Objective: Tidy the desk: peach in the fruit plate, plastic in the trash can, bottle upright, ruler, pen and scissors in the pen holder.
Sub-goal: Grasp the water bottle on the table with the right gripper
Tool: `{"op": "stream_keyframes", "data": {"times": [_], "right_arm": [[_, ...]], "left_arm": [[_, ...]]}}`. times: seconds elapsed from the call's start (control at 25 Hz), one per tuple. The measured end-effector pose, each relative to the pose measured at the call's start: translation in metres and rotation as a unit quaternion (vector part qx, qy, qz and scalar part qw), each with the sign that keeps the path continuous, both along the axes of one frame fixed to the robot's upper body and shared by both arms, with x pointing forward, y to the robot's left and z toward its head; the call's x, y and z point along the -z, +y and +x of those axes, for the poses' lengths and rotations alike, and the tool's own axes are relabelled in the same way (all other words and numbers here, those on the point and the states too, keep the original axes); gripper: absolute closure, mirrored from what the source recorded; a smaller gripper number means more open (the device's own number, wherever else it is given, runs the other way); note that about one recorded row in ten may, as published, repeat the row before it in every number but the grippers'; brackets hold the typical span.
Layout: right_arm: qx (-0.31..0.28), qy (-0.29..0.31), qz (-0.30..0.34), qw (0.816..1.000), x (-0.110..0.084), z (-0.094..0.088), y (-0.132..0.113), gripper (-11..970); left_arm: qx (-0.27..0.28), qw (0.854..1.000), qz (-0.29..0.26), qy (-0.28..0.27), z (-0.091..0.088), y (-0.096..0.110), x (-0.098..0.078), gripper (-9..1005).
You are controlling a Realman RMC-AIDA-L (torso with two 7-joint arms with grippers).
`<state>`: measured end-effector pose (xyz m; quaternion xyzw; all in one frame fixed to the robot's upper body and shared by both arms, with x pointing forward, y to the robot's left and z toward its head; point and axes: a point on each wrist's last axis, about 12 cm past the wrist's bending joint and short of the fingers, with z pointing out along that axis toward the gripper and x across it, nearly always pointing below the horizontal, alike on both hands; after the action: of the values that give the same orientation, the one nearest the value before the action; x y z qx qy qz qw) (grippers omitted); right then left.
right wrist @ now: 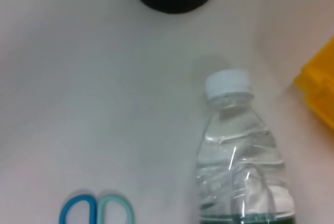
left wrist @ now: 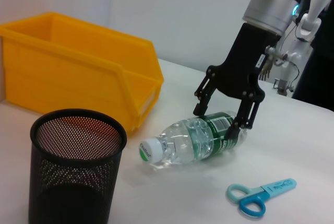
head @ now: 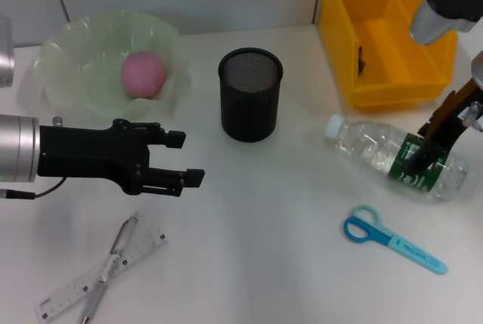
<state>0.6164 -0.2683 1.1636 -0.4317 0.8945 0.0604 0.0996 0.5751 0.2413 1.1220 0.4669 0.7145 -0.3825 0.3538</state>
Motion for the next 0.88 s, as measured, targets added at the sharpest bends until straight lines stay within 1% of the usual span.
{"op": "stream_keyframes", "data": {"times": [0.4, 0.88], "right_arm": [[-0.005, 0.008, -0.023, 1.000, 0.011, 0.001, 0.006, 155], [-0.005, 0.016, -0.026, 1.000, 0.019, -0.002, 0.007, 164]], "left_arm": [[-0.001, 1.000, -0.001, 0.001, -0.001, 0.002, 0.001, 187], [0.000, 1.000, -0.001, -0.001, -0.001, 0.002, 0.001, 188]]}}
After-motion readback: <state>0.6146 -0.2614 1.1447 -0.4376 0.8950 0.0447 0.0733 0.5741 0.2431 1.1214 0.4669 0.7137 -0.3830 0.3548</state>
